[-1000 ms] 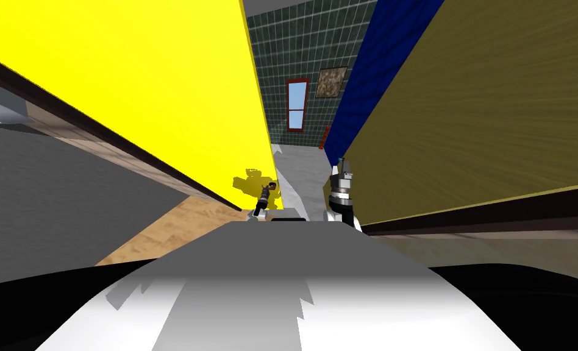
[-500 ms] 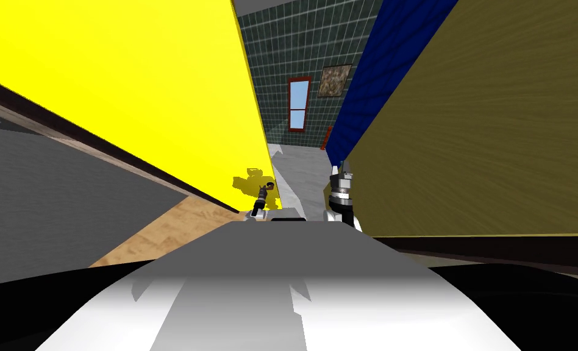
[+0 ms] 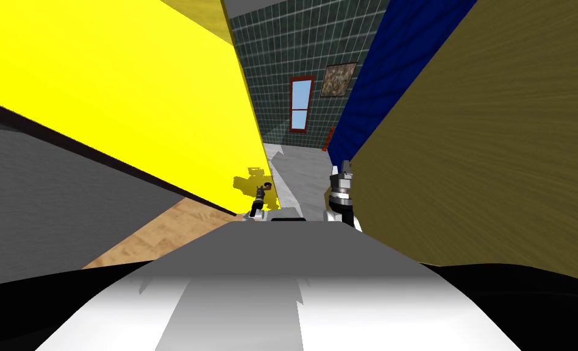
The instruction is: Push the door open
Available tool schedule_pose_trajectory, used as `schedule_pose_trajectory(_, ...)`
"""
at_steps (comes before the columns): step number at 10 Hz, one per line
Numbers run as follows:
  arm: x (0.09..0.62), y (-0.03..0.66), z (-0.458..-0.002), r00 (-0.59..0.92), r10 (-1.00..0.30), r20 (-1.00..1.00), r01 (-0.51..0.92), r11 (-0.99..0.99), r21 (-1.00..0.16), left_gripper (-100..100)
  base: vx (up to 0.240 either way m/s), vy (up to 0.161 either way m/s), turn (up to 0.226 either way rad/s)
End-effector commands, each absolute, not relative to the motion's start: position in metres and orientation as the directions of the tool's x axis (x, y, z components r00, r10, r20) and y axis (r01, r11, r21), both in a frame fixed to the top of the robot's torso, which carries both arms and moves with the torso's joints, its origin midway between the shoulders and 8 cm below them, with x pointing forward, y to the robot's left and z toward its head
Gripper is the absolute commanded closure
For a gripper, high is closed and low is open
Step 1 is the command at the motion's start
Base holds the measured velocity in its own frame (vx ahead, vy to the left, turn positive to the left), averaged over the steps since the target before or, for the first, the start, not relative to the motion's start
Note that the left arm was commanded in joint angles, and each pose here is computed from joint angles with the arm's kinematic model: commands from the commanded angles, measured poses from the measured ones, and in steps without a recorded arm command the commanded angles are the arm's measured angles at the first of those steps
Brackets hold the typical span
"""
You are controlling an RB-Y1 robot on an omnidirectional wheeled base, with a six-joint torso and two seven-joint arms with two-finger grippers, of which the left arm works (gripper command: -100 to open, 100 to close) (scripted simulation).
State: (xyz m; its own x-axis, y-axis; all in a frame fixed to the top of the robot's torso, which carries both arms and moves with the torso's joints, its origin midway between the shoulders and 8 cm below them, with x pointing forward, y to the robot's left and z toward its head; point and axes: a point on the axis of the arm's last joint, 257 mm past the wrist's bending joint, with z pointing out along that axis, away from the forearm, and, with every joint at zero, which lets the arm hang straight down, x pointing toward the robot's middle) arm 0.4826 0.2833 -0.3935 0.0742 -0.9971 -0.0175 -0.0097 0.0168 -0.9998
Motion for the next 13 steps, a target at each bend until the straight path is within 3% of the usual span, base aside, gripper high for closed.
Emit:
schedule_pose_trajectory(1, 0.486, 0.3, -0.388, 0.11, -0.994, -0.021, 0.003, 0.021, -1.0, 100, 0.175, -0.12, 0.085)
schedule_pose_trajectory(10, 0.479, 0.328, -0.391, 0.2, -0.98, -0.002, 0.0, 0.002, -1.0, 100, 0.146, -0.081, 0.053)
schedule_pose_trajectory(13, 0.472, 0.347, -0.394, 0.234, -0.972, -0.011, -0.009, 0.009, -1.0, 100, 0.111, -0.016, 0.041)
